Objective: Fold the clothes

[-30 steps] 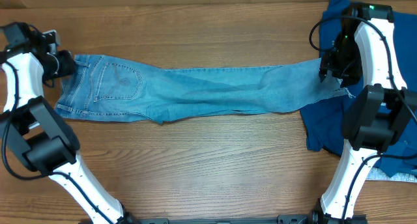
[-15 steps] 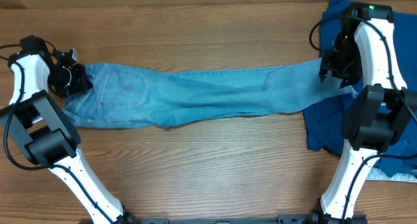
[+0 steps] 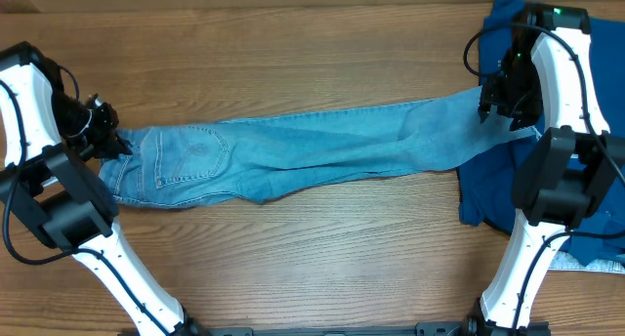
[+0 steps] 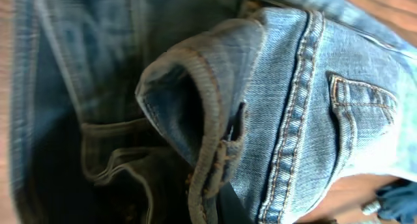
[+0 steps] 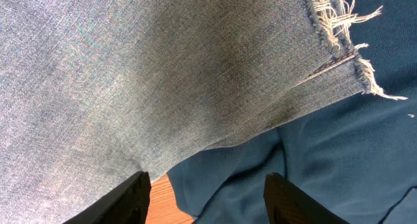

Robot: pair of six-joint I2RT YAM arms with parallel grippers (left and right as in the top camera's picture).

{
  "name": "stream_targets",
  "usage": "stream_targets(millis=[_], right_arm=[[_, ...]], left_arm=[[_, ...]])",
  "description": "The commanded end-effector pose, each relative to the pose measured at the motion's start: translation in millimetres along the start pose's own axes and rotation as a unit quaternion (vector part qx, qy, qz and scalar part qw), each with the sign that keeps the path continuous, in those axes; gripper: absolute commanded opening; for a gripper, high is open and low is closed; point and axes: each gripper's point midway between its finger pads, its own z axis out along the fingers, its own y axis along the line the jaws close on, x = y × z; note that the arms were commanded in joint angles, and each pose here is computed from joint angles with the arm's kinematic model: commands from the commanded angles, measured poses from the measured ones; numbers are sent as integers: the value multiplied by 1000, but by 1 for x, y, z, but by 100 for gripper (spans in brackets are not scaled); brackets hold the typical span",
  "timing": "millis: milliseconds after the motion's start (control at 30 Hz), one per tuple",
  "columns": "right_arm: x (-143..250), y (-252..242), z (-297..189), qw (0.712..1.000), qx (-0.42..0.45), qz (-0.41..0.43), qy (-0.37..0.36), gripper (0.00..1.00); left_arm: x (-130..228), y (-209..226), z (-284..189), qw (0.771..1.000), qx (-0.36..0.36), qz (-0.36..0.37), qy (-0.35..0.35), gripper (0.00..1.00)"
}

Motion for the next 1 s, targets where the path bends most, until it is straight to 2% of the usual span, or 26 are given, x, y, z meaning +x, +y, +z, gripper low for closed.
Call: stream_targets(millis=[0,233,333,433,500,600,633,733,833,967], right_arm=[[3,1,-4,1000,-4,-6,-1,60],[8,-7,-4,1000,-12,6,12,60],[9,-7,-4,1000,-20,9,16,60],[10,-2,-4,999,-34,5,19,59],[13,23,-8,993,-105,-45,24,58],[29,86,-32,944,-274,-183,14,57],[33,95,-34,937,-286,-201,13,56],[41,111,-34,932,-279,-229,17,56],[44,124,-26,938,-231,-259,17,57],[39,132,-10,948,-194,-250,17,57]], left_arm=[[9,11,-13,999,-30,-26,-11,4],[73,13,-32,999,-43,-27,-13,4],[84,18,-24,998,-48,-31,-11,4],[91,43,-4,991,-106,-77,12,4],[95,62,16,983,-147,-111,21,4],[101,70,43,981,-151,-117,38,4],[102,71,46,981,-152,-118,39,4],[102,71,47,980,-152,-119,38,4],[101,76,46,978,-165,-125,35,4],[99,81,44,974,-179,-137,27,4]])
